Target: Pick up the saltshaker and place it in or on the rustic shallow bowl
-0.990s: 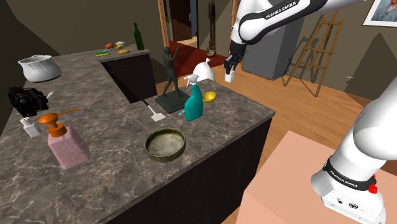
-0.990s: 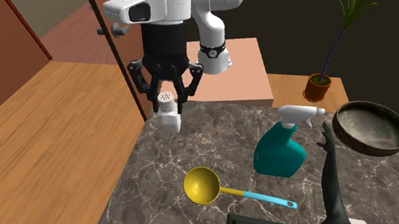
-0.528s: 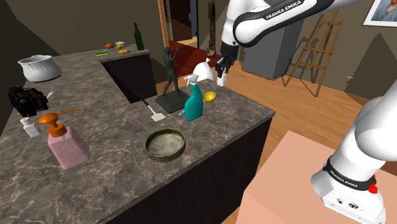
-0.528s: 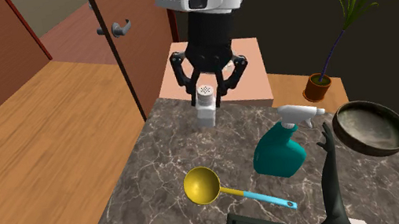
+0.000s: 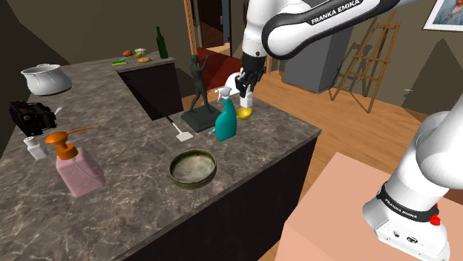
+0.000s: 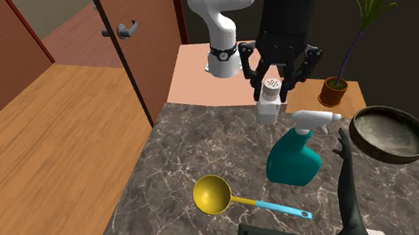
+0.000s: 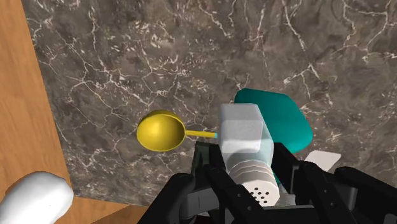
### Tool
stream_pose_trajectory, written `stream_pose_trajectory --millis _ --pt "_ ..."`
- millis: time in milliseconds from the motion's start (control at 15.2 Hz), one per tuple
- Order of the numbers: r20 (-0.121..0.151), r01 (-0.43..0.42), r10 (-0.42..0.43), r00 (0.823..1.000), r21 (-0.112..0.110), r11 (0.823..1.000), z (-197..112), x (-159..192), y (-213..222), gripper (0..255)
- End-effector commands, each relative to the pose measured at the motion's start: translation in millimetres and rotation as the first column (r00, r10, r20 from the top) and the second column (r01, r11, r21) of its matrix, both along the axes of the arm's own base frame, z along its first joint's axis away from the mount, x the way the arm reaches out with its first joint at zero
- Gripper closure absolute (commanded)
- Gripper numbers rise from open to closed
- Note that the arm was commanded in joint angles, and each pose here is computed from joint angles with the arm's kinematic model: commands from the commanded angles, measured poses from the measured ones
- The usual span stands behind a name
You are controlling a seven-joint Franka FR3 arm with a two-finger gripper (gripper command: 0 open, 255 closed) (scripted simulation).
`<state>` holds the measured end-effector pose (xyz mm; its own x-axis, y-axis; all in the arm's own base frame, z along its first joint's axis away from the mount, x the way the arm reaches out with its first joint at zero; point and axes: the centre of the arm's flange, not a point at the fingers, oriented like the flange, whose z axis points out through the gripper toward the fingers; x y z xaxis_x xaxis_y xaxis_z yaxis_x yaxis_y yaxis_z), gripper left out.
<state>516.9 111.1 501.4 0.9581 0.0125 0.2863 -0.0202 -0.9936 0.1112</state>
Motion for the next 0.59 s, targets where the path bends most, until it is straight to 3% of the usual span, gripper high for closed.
stream_pose_trajectory --millis 0,528 --pt "0.0 0.002 -0.002 1.0 0.001 1.0 -3 -1 29 255" --pt "0.0 0.002 -0.002 1.0 0.001 1.0 1 -12 134 255"
